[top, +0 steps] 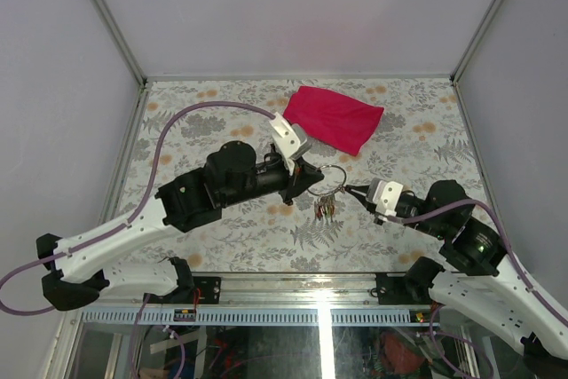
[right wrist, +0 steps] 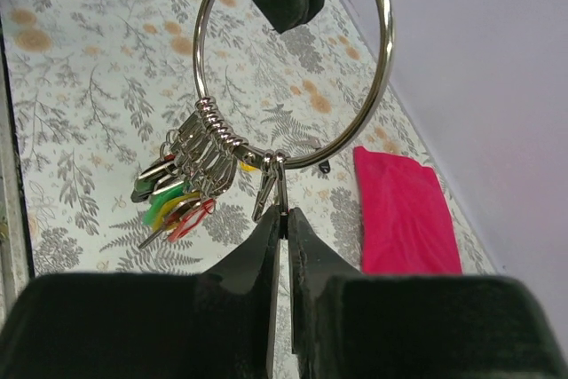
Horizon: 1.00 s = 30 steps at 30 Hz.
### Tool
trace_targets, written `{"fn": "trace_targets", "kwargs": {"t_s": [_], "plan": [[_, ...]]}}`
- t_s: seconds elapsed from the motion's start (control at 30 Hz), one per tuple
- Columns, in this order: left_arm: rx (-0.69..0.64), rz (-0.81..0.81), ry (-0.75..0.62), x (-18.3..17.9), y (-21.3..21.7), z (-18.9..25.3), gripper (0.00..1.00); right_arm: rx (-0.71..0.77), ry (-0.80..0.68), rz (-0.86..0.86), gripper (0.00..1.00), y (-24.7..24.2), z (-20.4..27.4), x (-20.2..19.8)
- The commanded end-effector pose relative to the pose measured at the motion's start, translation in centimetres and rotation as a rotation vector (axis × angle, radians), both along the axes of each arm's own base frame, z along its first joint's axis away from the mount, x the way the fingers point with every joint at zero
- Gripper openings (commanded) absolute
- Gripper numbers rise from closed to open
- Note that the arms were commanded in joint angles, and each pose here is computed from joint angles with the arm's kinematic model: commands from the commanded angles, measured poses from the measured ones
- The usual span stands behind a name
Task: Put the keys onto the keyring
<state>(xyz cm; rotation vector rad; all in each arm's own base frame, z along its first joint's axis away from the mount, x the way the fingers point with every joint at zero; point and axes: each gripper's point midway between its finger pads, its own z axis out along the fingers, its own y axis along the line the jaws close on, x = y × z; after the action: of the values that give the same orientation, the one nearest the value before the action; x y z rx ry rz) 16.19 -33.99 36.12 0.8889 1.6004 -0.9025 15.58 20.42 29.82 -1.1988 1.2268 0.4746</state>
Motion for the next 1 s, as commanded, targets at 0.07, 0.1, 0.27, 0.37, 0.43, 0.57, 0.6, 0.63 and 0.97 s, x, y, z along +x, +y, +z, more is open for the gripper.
{"fn": "trace_targets", "kwargs": {"t_s": [0.07, 0.1, 0.27, 0.37, 0.43, 0.57, 0.6, 0.63, 0.97], "plan": [[-0.038, 0.081, 0.014, 1.3, 0.1, 1.2, 0.00, 0.057, -0.143, -0.078, 0.00, -1.5, 4.2, 0.8], [-0.062, 0.089, 0.023, 1.4, 0.0, 1.3, 0.00, 0.079, -0.144, -0.095, 0.00, -1.6, 4.4, 1.0], [-0.211, 0.105, 0.049, 1.1, 0.2, 2.8, 0.00, 0.224, -0.122, -0.134, 0.00, -1.6, 4.7, 1.3], [-0.267, 0.109, 0.055, 1.0, 0.3, 3.5, 0.00, 0.292, -0.123, -0.155, 0.00, -1.8, 5.3, 1.5], [-0.264, 0.118, 0.064, 1.2, 0.3, 3.3, 0.00, 0.316, -0.138, -0.173, 0.00, -2.1, 5.8, 1.7], [-0.285, 0.123, 0.091, 1.2, 0.0, 3.2, 0.00, 0.351, -0.171, -0.215, 0.00, -2.8, 7.0, 2.1], [-0.299, 0.122, 0.100, 1.2, 0.0, 3.2, 0.00, 0.355, -0.175, -0.214, 0.00, -2.8, 7.1, 2.2], [-0.314, 0.123, 0.106, 1.2, -0.1, 3.3, 0.00, 0.359, -0.175, -0.213, 0.00, -2.7, 7.2, 2.2], [-0.465, 0.176, 0.185, 1.8, 0.0, 3.7, 0.00, 0.367, -0.185, -0.226, 0.00, -2.4, 6.6, 2.8]]}}
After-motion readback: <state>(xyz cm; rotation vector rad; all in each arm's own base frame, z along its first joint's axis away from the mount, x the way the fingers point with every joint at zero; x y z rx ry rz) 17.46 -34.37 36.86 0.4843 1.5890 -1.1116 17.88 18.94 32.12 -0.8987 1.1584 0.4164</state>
